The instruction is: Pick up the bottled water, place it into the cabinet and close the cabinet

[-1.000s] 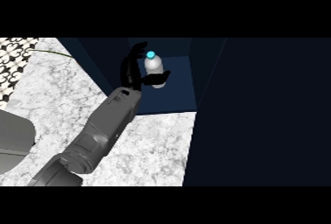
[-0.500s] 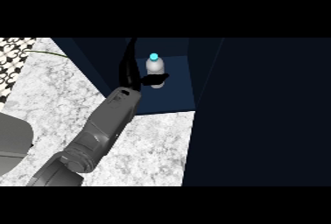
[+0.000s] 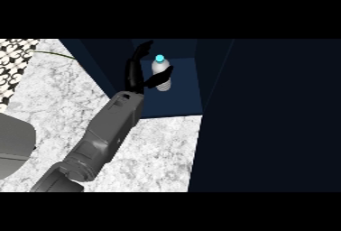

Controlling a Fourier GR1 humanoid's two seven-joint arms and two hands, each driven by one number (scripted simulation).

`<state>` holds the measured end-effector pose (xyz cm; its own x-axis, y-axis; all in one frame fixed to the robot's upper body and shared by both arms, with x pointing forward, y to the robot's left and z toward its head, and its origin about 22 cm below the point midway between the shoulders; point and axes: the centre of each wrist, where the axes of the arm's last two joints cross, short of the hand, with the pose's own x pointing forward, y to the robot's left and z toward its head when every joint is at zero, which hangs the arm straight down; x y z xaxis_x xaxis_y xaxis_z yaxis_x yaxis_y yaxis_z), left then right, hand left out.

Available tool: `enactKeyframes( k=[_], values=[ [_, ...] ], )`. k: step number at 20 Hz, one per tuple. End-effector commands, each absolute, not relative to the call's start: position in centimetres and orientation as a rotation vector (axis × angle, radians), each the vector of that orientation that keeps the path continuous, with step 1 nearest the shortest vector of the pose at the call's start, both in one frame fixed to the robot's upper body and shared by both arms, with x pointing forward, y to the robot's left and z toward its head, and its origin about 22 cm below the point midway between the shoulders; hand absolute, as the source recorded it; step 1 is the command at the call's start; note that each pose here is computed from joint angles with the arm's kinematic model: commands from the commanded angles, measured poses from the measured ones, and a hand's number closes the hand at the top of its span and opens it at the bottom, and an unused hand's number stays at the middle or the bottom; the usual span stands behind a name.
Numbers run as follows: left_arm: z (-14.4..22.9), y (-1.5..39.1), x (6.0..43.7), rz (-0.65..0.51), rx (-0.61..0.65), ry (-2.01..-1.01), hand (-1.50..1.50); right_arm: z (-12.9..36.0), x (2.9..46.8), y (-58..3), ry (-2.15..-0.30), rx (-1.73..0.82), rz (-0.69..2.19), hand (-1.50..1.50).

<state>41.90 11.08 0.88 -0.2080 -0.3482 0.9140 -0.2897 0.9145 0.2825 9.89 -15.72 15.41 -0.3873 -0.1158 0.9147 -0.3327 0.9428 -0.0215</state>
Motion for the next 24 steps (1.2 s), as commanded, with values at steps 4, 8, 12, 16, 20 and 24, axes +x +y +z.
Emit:
enactKeyframes(
  k=[4,8,12,16,20,24],
  values=[
    [1.6,10.9,41.8,0.031,0.164,-1.927,1.50,16.4,8.5,-16.2,-1.967,0.352,0.249,-1.50],
    [1.1,11.1,41.5,0.047,0.022,-1.931,1.50,16.4,9.4,-15.8,-1.973,0.340,0.222,-1.50],
    [0.5,11.1,40.8,0.046,-0.102,-1.915,1.50,17.0,8.1,-16.6,-1.982,0.300,0.208,-1.50],
    [-0.6,10.8,39.1,0.050,-0.266,-1.869,1.50,16.7,8.7,-16.6,-1.984,0.269,0.217,-1.50],
    [0.1,10.4,37.7,0.038,-0.376,-1.852,1.50,16.5,8.2,-16.3,-1.990,0.236,0.197,-1.50],
    [0.0,10.8,35.2,0.082,-0.399,-1.867,1.50,17.1,8.4,-16.8,-2.000,0.218,0.207,-1.50]
  ],
)
